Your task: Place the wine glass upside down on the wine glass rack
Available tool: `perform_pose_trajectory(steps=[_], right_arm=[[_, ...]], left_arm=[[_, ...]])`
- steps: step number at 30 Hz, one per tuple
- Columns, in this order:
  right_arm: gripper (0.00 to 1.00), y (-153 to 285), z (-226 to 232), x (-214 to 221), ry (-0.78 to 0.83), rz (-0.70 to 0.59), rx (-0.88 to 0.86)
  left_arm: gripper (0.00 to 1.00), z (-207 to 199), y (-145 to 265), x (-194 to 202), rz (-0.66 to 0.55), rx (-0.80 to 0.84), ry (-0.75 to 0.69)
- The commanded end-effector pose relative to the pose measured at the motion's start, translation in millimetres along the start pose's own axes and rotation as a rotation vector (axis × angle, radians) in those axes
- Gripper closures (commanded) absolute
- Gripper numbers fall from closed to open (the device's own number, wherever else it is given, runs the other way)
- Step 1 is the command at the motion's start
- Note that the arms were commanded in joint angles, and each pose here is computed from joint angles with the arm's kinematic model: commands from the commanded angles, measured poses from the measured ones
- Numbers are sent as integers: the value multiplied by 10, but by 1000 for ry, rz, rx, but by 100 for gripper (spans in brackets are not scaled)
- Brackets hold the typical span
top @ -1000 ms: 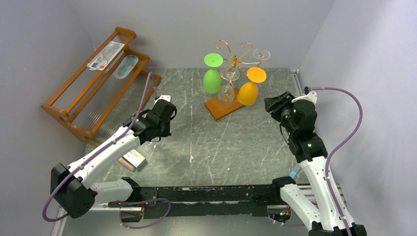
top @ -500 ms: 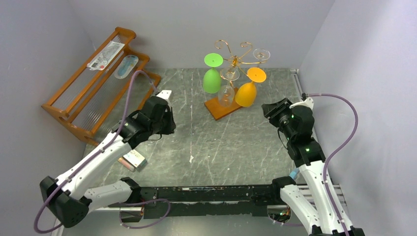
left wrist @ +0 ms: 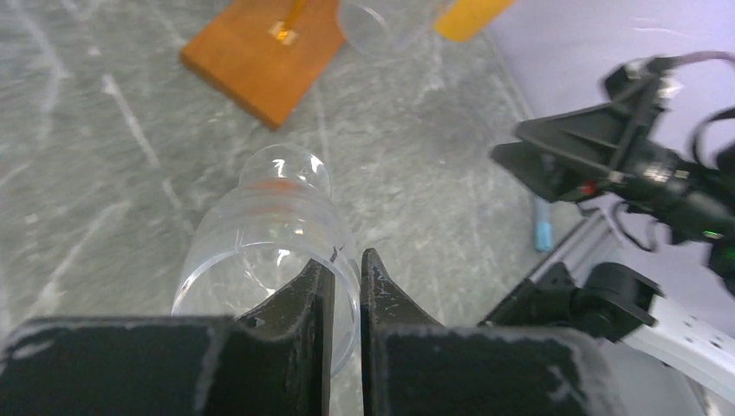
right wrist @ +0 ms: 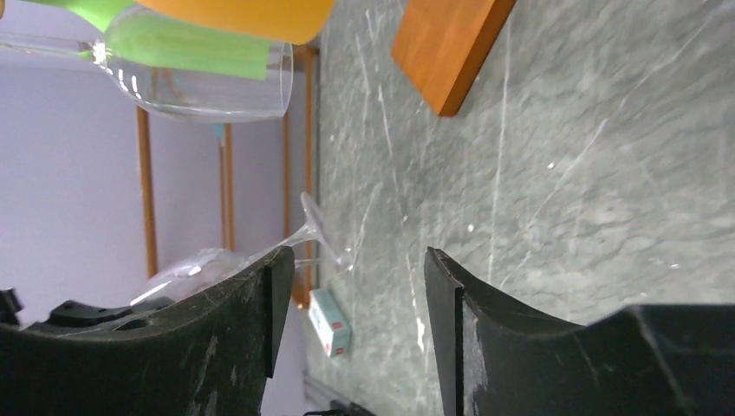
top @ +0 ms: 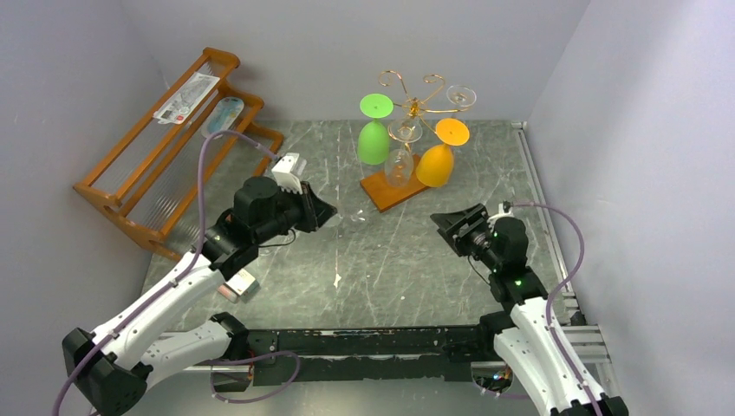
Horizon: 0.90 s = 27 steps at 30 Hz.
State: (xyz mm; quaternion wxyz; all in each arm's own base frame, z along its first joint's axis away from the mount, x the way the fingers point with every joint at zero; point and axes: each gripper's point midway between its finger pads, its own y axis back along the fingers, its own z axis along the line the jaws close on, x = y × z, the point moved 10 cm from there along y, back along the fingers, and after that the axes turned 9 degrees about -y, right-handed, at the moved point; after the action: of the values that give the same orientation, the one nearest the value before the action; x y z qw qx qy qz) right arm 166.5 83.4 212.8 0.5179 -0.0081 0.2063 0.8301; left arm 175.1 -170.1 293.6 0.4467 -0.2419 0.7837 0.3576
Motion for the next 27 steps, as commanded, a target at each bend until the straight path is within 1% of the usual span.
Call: perform_pose_trajectory(steps=[1,4,7,8,10,12,15,17,22,25,27], right_arm=[[39,-41,105,124,-168,87,-163],[38,-114,124,191,-198,111,-141],[38,-179,192,321,-228,150,-134],[39,-193,223,375,-241,165,-133],[44,-219,246,474,-290,181,-87],[47,-226,265,581,-336,196,-60],[50,-223,285,665,-406,177,-36],[50,-235,286,674,-440,138,-25],[51,-230,297,677,-519,125,-52],[51,-224,316,675,-517,118,-18],[49,-214,309,667,-486,99,34]], left_arm=[[95,-227,-24,-62,-146,290,43],[95,-281,-50,6,-170,382,85],[95,-333,-93,64,-178,430,114],[95,-350,-115,88,-178,439,122],[95,-406,-153,136,-184,444,134],[95,-445,-193,203,-209,414,150],[95,-520,-216,274,-236,414,146],[95,-569,-221,304,-249,419,132],[95,-662,-224,387,-285,438,100],[95,-694,-238,433,-301,408,74],[95,-705,-243,442,-312,372,59]])
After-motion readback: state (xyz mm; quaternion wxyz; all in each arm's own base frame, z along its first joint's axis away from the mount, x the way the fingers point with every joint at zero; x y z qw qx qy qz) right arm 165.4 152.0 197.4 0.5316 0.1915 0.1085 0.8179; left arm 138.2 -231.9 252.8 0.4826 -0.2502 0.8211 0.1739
